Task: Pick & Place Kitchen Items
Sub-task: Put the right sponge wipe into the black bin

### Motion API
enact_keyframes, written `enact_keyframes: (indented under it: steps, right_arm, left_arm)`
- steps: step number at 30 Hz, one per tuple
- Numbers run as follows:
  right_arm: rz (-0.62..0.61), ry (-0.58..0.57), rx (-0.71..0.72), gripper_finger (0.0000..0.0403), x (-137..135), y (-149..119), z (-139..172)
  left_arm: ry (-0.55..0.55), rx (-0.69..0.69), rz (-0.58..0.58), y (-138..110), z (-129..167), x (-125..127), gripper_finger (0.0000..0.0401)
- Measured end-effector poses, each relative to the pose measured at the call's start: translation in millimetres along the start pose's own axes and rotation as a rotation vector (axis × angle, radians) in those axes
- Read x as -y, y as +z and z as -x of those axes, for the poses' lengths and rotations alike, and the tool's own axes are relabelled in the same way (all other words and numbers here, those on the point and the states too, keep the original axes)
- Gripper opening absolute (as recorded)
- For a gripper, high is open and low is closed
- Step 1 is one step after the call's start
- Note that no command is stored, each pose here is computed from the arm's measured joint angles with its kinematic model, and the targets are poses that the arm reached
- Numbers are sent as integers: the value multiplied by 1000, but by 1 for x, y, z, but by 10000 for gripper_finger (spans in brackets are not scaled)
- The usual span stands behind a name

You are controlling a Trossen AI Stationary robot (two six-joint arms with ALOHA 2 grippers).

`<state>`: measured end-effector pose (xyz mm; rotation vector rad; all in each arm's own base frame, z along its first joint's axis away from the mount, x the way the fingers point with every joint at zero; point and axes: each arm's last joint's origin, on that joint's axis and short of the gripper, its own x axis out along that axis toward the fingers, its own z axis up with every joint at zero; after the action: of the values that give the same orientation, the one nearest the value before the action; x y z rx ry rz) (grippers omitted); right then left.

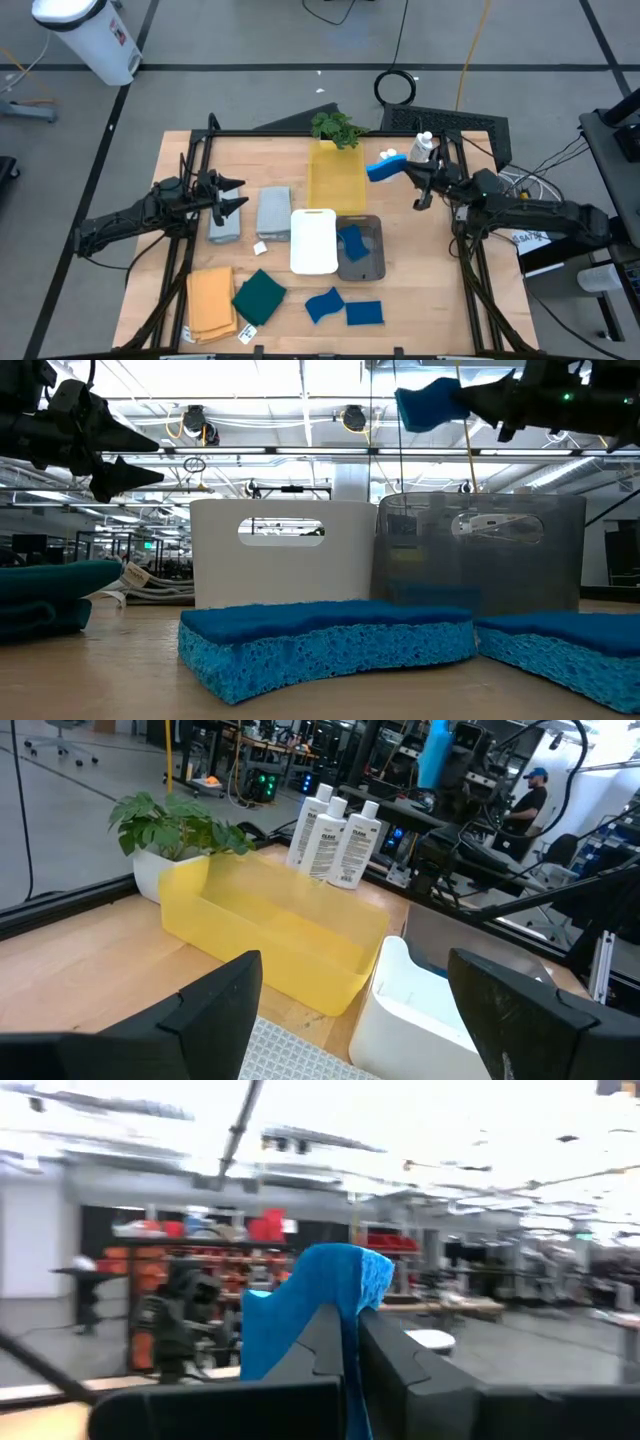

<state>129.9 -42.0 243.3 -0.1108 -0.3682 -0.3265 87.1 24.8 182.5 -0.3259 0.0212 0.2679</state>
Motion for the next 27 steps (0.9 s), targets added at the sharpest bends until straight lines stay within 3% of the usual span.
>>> enact_keyframes:
  steps: [5,13,27]
  right_arm:
    - [32,82,8,0,2,-1,0]
    - [53,308,61,0,-2,1,-2]
    - [-94,531,-30,0,-15,-14,-8]
  left_arm:
    - [0,0,0,0,0,0,324]
    - [0,0,0,0,0,0,324]
    - [0,1,0,0,0,0,324]
